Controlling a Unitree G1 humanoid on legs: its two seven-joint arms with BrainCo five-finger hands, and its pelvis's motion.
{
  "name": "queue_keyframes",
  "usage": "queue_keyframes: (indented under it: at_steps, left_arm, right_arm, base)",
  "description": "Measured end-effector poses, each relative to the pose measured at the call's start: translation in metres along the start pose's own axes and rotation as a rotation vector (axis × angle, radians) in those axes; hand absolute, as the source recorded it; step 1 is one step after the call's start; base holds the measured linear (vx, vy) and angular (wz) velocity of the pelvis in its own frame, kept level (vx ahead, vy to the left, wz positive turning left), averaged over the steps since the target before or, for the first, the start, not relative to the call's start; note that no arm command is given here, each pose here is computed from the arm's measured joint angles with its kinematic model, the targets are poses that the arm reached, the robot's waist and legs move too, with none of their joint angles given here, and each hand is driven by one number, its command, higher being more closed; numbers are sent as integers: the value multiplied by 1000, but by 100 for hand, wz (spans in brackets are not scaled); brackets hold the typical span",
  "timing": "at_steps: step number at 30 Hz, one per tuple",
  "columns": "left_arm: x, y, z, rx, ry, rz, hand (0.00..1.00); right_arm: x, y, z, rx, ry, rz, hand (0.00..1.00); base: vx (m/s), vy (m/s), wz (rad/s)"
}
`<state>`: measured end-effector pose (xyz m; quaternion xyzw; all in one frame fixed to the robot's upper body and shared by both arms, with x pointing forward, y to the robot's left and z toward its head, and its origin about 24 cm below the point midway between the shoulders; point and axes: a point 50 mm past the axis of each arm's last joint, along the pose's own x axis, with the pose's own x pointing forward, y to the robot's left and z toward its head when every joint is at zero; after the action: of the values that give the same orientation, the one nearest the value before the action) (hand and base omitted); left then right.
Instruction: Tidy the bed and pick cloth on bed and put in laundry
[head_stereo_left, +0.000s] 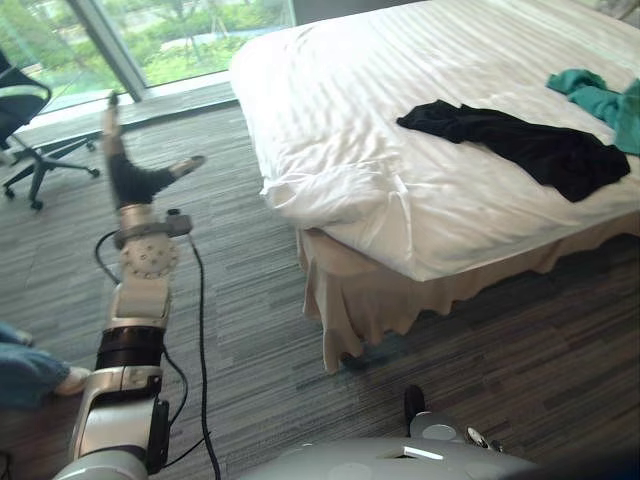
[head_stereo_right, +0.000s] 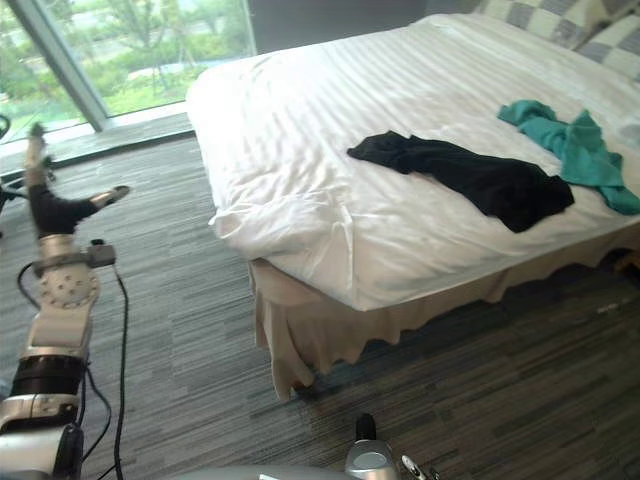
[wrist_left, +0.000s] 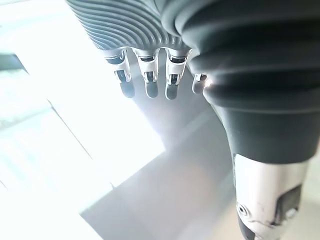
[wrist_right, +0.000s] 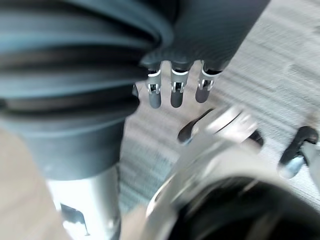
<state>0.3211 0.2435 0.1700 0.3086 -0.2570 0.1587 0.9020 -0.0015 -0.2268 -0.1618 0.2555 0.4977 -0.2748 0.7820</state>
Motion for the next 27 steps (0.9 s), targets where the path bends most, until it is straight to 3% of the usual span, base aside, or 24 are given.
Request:
queue_keyframes:
  at_steps: [5,10,17,22,23,27]
  left_arm:
    - [18,-41,13,104,-19,-228,0]
    - [30,-61,9,236,62,-319,0]
    - [51,-49,-17,364,345,-205,0]
    - [66,-31,-19,388,475,-48,0]
    - [69,-26,-17,385,494,-8,100]
    - [87,-6,3,409,541,49,100]
  right_arm:
    - [-4,-8,-4,-8,9,-1,0]
    - [-1,-3,16,-55,-53,45,0]
    - [3,-5,80,-109,-218,82,0]
    - [5,26,103,-133,-321,219,0]
    - [3,35,108,-139,-350,263,0]
    - [-3,60,123,-169,-449,377,0]
  base:
    - [25,-9,-30]
    - [-31,-15,-27]
    - [-84,28,-16]
    - [-106,-25,-14]
    - [-41,-78,-23]
    - [13,-86,-19]
